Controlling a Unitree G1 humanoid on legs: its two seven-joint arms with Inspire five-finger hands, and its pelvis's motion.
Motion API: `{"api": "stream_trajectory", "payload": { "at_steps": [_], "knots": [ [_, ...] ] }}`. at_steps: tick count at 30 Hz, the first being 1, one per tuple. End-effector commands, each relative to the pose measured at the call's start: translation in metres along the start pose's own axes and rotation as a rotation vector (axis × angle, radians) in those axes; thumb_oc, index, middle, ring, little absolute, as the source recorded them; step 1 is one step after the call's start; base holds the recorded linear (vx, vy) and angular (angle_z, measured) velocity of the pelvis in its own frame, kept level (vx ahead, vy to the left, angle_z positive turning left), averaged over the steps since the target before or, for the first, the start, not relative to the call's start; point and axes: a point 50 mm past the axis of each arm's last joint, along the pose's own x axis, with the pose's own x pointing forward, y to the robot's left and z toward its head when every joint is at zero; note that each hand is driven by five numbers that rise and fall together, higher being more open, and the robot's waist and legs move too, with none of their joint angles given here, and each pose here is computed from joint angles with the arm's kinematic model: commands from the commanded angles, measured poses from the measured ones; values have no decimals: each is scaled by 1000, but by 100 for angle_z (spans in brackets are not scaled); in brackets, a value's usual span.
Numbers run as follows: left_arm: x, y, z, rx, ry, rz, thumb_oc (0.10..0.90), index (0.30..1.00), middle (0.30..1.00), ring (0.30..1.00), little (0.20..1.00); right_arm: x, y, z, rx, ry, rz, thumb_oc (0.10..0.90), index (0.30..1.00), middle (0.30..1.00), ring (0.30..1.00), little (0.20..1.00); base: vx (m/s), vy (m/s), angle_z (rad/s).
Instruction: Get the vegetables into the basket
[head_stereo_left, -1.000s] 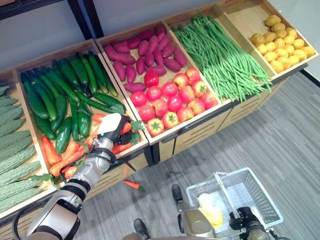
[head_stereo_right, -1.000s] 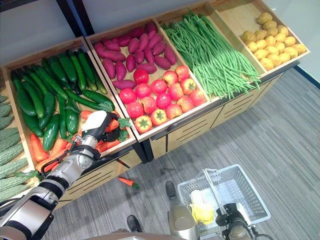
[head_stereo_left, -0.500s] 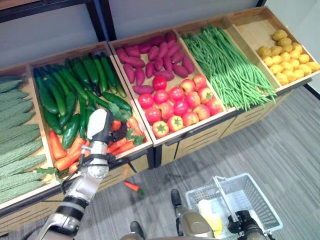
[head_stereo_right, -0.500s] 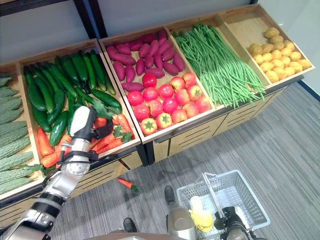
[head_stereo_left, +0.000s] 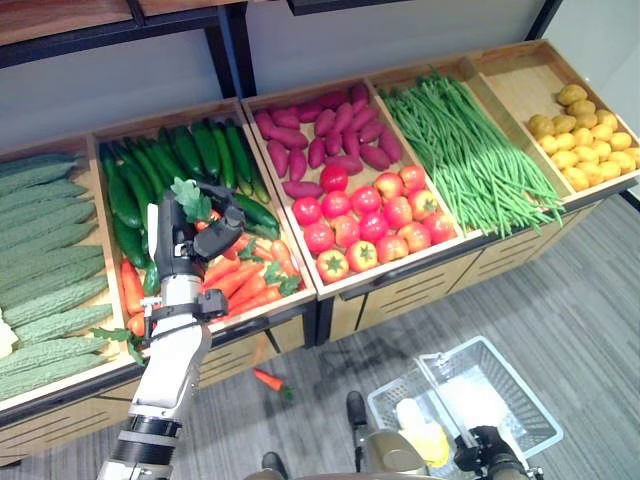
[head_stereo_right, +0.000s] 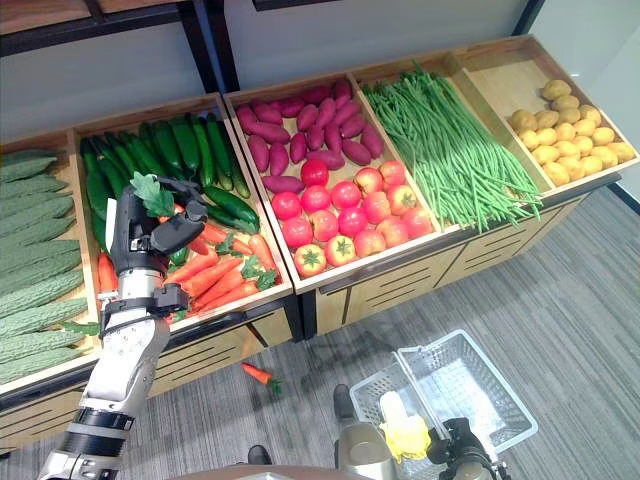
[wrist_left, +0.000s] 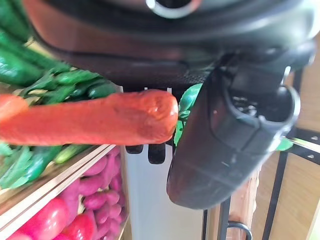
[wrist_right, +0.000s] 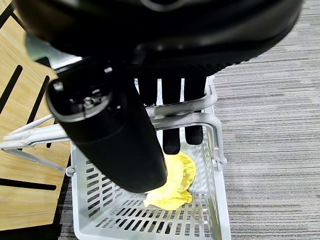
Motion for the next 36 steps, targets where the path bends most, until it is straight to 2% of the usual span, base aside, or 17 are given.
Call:
{"api": "stream_trajectory", "payload": {
  "at_steps": [1,9,20,36],
  "knots": [
    [14,-3,43,11,-235,-73,400,300,300,300,300,1,-14,-9,-10,11,-36,400,300,300,300,300,0,0,0],
    [16,-6,49,81,-262,-133,400,300,300,300,300,0,-12,-12,-1,22,-25,400,300,300,300,300,0,0,0],
    [21,-29,64,-2,-321,-258,400,300,300,300,300,3,-20,-3,32,-6,-54,400,300,300,300,300,-46,59,-6],
    [23,-27,73,-11,-348,-287,400,300,300,300,300,3,-17,-1,19,1,-51,400,300,300,300,300,-95,35,-52]
  ]
}}
